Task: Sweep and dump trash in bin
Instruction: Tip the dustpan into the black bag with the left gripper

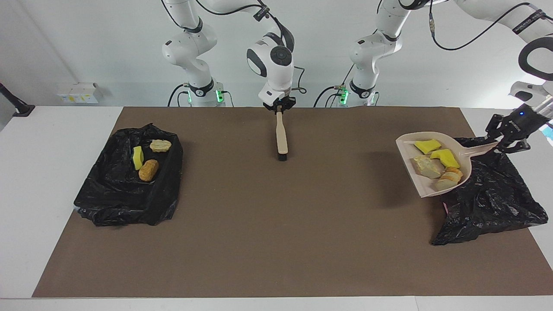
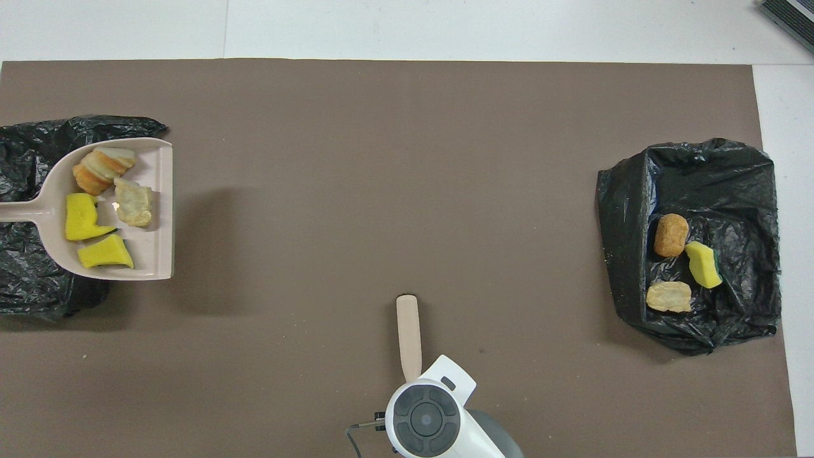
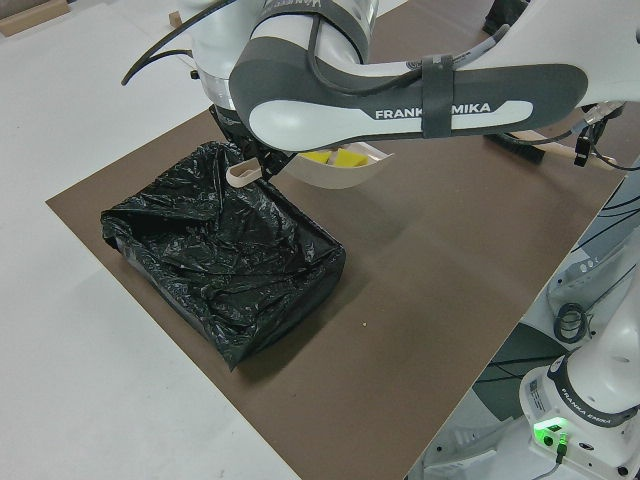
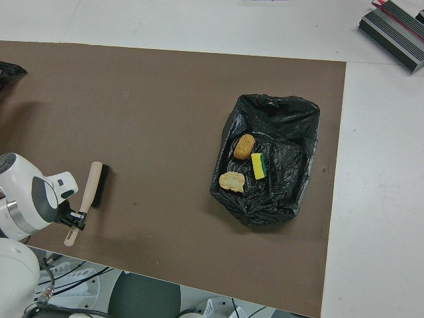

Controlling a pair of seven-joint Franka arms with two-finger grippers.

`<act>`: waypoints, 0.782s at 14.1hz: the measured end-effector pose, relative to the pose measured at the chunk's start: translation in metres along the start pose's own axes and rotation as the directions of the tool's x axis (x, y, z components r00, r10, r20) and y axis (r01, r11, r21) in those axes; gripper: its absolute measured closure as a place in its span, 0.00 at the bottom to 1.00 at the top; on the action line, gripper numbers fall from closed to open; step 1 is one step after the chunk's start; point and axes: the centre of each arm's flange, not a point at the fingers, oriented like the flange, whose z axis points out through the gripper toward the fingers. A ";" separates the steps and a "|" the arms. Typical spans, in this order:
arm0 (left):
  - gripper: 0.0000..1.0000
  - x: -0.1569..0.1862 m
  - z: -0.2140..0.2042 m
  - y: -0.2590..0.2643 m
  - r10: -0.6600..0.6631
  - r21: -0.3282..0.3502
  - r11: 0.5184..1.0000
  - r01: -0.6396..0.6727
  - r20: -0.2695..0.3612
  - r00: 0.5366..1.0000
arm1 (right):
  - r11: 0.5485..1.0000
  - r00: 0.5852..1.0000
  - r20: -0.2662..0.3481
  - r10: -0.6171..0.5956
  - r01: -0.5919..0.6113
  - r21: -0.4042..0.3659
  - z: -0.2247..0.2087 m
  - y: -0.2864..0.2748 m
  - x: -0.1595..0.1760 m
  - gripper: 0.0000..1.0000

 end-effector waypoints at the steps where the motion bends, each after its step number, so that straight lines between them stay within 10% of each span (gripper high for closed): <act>1: 0.67 -0.013 -0.012 0.001 -0.008 0.009 1.000 0.008 0.040 0.999 | 1.000 1.000 0.000 0.006 -0.006 0.002 0.000 0.001 0.003 0.67; 7: 0.67 -0.042 -0.051 -0.007 0.053 0.013 0.998 -0.062 0.373 0.926 | 0.988 0.990 -0.070 0.123 -0.115 0.107 -0.060 0.025 0.068 0.01; 11: 0.67 -0.050 -0.057 -0.009 0.098 -0.044 0.995 -0.088 0.523 0.847 | 0.972 0.966 -0.154 0.205 -0.183 0.146 -0.117 0.066 0.114 0.00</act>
